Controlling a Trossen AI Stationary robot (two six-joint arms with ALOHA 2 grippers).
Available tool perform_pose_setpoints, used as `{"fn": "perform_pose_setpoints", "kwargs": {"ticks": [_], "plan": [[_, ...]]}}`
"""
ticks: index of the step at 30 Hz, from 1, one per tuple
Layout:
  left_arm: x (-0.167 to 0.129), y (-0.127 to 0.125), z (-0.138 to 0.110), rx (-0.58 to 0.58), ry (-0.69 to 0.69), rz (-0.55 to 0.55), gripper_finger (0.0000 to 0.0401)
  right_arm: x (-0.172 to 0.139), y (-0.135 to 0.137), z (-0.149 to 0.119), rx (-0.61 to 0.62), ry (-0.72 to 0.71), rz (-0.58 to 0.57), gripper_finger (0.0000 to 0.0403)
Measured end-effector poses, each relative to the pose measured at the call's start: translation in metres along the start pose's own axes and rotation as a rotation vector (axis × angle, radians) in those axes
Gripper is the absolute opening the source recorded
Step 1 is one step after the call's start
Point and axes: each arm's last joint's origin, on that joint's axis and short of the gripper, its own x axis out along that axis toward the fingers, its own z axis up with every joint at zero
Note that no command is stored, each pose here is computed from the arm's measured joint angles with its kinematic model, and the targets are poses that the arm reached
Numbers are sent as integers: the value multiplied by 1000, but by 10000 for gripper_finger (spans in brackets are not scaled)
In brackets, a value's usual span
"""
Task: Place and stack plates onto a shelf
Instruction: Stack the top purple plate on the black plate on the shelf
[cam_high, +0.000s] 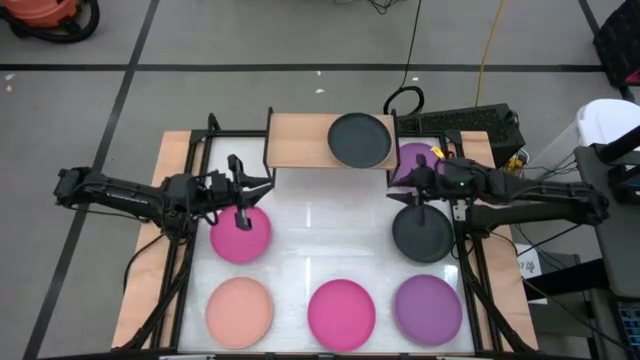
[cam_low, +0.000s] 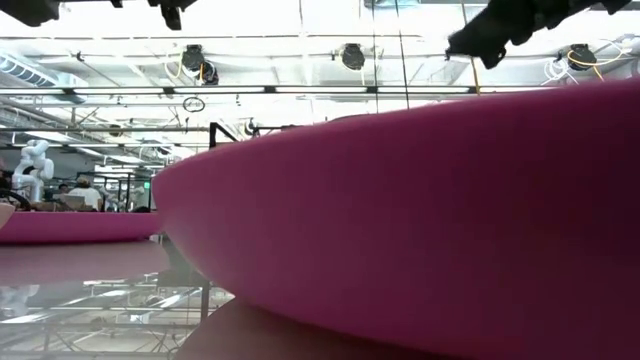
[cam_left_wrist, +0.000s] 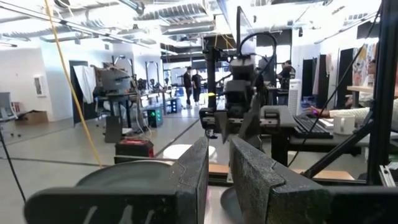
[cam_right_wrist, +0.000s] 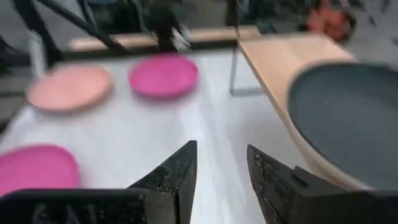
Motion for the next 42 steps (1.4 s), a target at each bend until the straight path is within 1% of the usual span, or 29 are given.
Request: {"fn": "perform_pose_setpoints", "kwargs": {"ticks": [2, 6, 17, 20, 23, 29, 33, 38, 42], "plan": [[0, 0, -1, 2, 6, -1, 72, 2, -1, -2, -2, 81, -25, 125], [0, 0, -1, -15, 11, -2, 72, 5, -1, -11, 19, 210, -29, 125], [0, 0, -2, -45, 25, -4, 72, 9, -2, -38, 172, 516, -86, 125], [0, 0, -3, -44, 29, -5, 72, 10, -3, -45, 200, 602, -153, 125], [0, 0, -3, -43, 28, -5, 72, 13, -7, -52, 199, 663, -236, 125], [0, 0, -3, -42, 34, -6, 72, 28, -19, -78, 219, 807, -328, 125], [0, -1, -4, -45, 40, -6, 72, 37, -29, -83, 252, 861, -382, 125], [0, -1, -4, -56, 44, -6, 72, 43, -43, -90, 306, 913, -513, 125], [0, -1, -5, -57, 45, -6, 72, 51, -52, -90, 349, 869, -545, 125]]}}
